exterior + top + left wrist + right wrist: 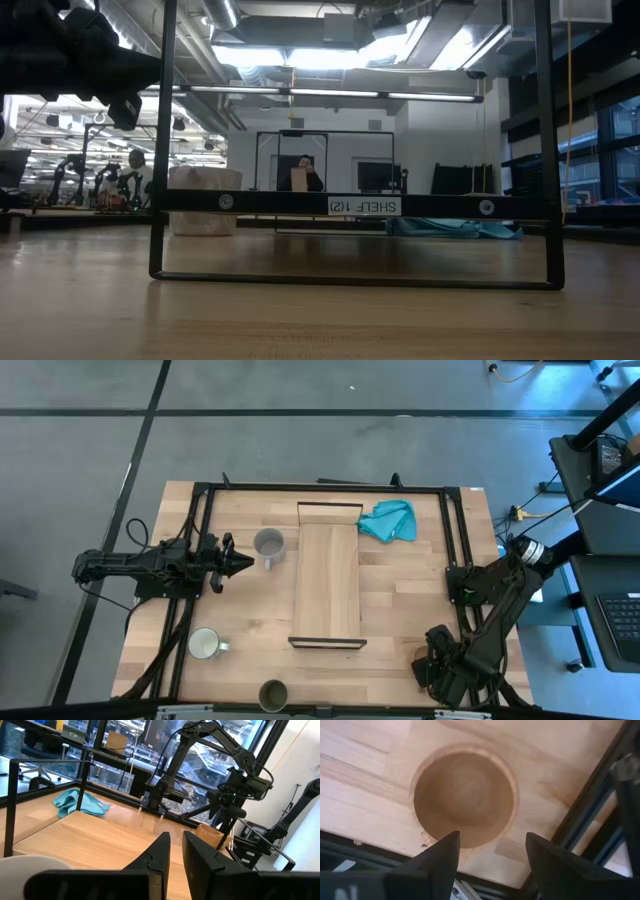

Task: Stack small to large cups/mugs on shelf
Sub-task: Put the wooden mug on the shelf

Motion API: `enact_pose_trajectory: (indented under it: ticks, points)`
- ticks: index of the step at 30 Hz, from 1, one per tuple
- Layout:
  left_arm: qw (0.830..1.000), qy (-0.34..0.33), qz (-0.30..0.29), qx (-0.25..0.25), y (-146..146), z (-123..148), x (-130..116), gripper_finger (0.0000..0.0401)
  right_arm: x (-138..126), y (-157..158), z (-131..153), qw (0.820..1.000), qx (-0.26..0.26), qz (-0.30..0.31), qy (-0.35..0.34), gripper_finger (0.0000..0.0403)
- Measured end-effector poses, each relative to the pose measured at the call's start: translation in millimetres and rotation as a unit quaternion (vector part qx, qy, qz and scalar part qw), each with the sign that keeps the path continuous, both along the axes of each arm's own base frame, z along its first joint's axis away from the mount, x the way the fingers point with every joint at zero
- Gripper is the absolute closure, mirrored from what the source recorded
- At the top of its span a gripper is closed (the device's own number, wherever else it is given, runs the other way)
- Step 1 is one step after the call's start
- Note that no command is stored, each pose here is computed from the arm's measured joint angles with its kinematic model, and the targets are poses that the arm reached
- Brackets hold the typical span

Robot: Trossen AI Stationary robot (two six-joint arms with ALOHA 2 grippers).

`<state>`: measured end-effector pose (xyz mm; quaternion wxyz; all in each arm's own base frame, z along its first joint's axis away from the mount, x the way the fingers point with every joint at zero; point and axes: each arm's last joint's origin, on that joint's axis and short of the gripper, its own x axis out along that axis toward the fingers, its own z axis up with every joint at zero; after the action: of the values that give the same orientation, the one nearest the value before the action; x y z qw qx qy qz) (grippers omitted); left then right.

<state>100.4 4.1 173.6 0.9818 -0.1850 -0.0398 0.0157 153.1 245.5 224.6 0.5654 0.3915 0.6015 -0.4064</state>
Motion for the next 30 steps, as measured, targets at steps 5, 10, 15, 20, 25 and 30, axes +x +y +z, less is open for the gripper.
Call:
enact_pose_trajectory:
  ticks: [5, 10, 15, 20, 25, 30]
  points:
    - [1.0, 0.0, 0.0, 0.0, 0, 0, 0, 0.0357, 13, -1, -22, 0.997, -0.026, -0.034, 0.064, 0.0175]
    - [1.0, 0.0, 0.0, 0.0, 0, 0, 0, 0.0357, 20, -2, -31, 0.995, -0.031, -0.048, 0.085, 0.0175]
    - [1.0, 0.0, 0.0, 0.0, 0, 0, 0, 0.0357, 21, 0, -38, 0.993, -0.04, -0.053, 0.095, 0.0175]
    - [1.0, 0.0, 0.0, 0.0, 0, 0, 0, 0.0357, 22, 1, -42, 0.992, -0.046, -0.055, 0.1, 0.0182]
    - [1.0, 0.0, 0.0, 0.0, 0, 0, 0, 0.0357, 23, 2, -47, 0.992, -0.051, -0.054, 0.104, 0.0222]
    - [1.0, 0.0, 0.0, 0.0, 0, 0, 0, 0.0357, 23, 2, -47, 0.992, -0.054, -0.054, 0.101, 0.0277]
